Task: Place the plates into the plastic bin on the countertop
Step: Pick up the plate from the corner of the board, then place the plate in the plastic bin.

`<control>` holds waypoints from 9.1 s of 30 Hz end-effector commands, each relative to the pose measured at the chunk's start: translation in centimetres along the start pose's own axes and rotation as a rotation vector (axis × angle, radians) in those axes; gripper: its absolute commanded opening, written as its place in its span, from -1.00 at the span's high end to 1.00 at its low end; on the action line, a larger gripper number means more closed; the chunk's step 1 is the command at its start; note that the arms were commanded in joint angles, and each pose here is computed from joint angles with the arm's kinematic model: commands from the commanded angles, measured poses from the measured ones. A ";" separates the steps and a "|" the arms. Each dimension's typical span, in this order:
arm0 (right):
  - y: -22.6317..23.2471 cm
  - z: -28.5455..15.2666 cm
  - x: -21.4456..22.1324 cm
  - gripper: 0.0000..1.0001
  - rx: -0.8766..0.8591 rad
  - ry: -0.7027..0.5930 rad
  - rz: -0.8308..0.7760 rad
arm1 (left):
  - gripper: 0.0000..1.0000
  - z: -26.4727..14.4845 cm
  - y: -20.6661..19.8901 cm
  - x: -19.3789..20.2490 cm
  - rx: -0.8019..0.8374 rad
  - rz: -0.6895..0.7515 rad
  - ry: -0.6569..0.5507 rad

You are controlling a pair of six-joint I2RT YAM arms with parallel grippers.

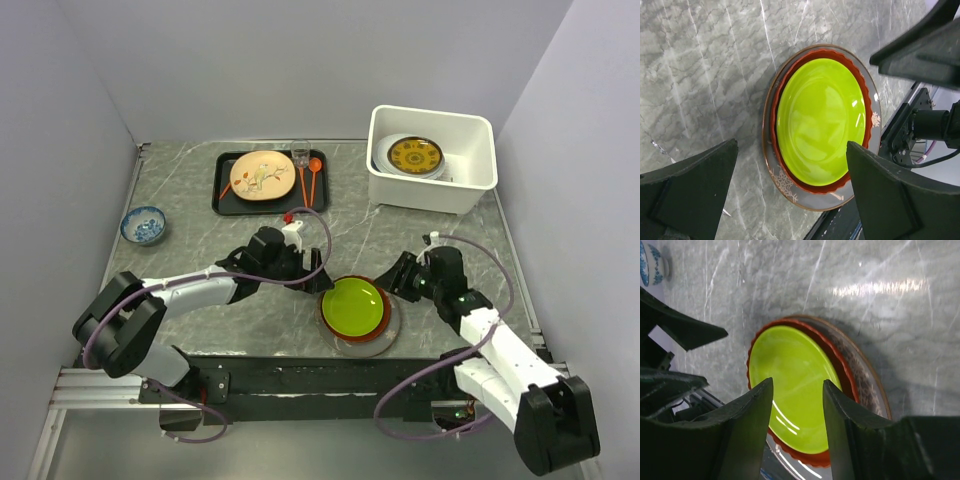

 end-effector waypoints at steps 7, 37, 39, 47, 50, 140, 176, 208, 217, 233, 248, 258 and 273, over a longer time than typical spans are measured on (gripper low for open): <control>-0.4 -0.6 2.5 0.06 0.035 0.023 0.036 | -0.90 0.2 -2.5 -1.9 0.083 0.030 -0.046; -2.4 1.0 6.1 0.06 0.146 0.138 0.037 | -0.90 0.2 -3.5 -1.9 0.116 0.030 -0.055; -2.6 1.2 6.1 0.06 0.153 0.149 0.035 | -0.89 0.0 -3.6 -1.9 0.113 0.035 -0.059; -2.4 1.9 6.3 0.25 0.127 0.166 0.032 | -0.90 -0.4 -3.2 -1.8 0.092 0.039 -0.070; -2.3 2.1 6.5 0.99 0.110 0.174 0.034 | -0.91 -0.4 -3.2 -1.9 0.094 0.042 -0.072; 3.9 -0.7 -6.2 1.00 0.060 -0.254 -0.084 | -0.99 -3.1 0.7 -5.2 -0.238 -0.063 -0.359; 2.5 -0.1 -16.4 1.00 -0.054 -0.321 -0.024 | -0.99 -4.9 0.8 -5.0 -0.261 0.004 -0.375; 1.0 -2.5 -25.5 1.00 -0.076 -0.514 0.073 | -0.99 -3.6 0.8 -4.5 -0.226 -0.013 -0.335; 0.6 -3.4 -27.7 1.00 -0.055 -0.553 0.081 | -0.99 -4.3 0.9 -4.0 -0.218 -0.022 -0.349; -1.2 -2.9 -31.4 1.00 -0.048 -0.613 0.170 | -0.99 -3.3 -0.1 -4.4 -0.164 -0.017 -0.326; -4.1 -1.8 -34.5 1.00 -0.012 -0.647 0.238 | -0.99 -3.2 -0.3 -4.4 -0.151 -0.012 -0.319; -5.1 -1.0 -37.3 1.00 0.018 -0.655 0.246 | -0.99 -3.2 0.1 -4.4 -0.177 -0.009 -0.319; -8.4 2.1 -39.3 1.00 0.113 -0.614 0.278 | -0.99 -2.5 0.4 -4.6 -0.201 -0.002 -0.299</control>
Point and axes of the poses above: each gripper's point midway between its finger pads, its own z axis out along the fingers, its own y axis along the line the jaws close on, x = y × z, the point moved 4 cm from there along -z, back along the fingers, and after that the axes turned 10 degrees about -z, right-handed, at the moved point
